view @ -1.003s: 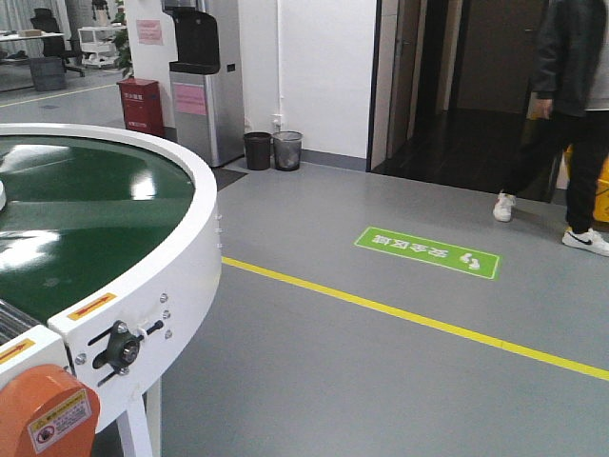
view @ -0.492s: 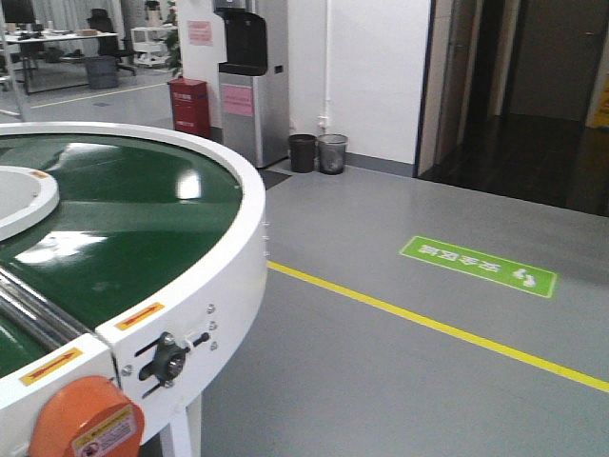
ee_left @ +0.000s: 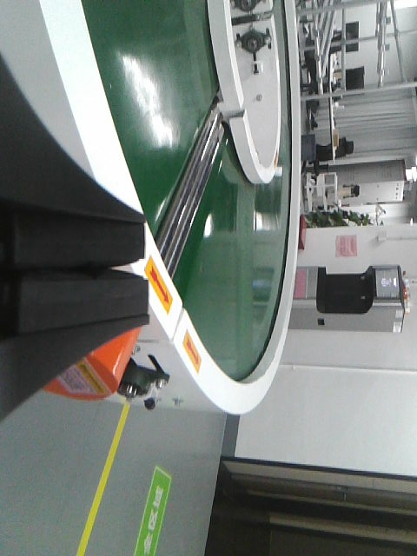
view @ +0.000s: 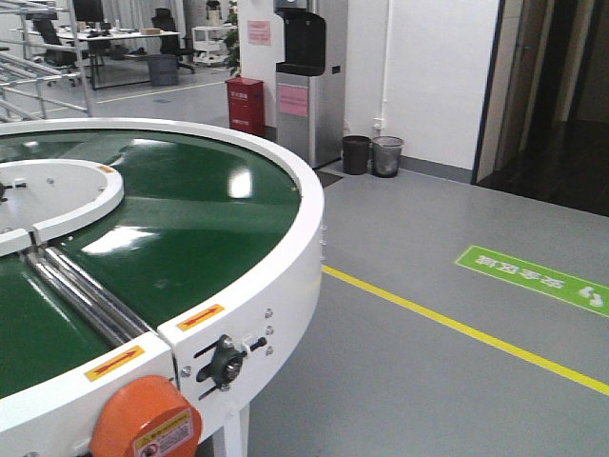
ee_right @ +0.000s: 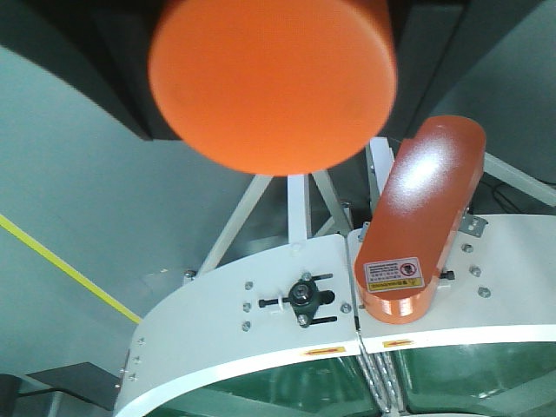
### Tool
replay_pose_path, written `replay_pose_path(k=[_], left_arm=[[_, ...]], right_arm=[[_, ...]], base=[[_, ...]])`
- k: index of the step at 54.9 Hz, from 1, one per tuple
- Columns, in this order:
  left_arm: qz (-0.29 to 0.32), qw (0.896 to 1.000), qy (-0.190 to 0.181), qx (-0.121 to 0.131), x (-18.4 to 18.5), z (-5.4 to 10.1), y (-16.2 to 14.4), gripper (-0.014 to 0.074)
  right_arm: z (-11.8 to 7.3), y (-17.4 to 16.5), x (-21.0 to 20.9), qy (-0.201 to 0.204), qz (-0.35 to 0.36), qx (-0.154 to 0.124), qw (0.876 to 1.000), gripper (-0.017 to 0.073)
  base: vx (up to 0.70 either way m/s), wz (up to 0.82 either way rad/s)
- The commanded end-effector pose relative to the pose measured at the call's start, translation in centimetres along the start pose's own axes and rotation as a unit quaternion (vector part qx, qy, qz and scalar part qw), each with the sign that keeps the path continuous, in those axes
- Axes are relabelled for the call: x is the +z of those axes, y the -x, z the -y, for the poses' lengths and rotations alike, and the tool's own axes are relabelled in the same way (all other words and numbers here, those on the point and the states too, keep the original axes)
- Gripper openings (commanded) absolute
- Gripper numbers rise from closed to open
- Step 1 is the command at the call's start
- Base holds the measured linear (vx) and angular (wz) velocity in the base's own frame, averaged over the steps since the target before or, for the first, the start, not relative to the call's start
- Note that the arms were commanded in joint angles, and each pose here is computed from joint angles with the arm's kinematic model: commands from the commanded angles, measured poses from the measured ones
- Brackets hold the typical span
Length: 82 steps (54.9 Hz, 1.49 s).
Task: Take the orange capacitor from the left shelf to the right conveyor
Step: 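Drive the base up to the round green conveyor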
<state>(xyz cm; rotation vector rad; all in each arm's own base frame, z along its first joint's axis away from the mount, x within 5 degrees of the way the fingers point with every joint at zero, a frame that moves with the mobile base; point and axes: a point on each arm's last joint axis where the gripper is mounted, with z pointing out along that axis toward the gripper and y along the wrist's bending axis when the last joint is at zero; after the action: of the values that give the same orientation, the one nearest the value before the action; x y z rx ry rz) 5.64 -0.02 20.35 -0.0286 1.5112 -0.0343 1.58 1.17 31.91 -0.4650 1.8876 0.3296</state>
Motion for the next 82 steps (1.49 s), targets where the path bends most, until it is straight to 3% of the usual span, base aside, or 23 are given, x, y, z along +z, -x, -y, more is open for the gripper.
replay_pose_path(k=[1, 82], left_arm=[[0.03, 1.0, 0.0, -0.004, -0.03, -0.04, -0.3, -0.0006], [0.03, 1.0, 0.0, -0.004, -0.03, -0.04, -0.3, -0.0006]], right_arm=[[0.09, 1.51, -0.22, -0.007, 0.046, -0.002, 0.999, 0.0209], [0.09, 1.51, -0.22, -0.007, 0.046, -0.002, 0.999, 0.0209]], base=[[0.05, 0.21], [0.09, 0.34]])
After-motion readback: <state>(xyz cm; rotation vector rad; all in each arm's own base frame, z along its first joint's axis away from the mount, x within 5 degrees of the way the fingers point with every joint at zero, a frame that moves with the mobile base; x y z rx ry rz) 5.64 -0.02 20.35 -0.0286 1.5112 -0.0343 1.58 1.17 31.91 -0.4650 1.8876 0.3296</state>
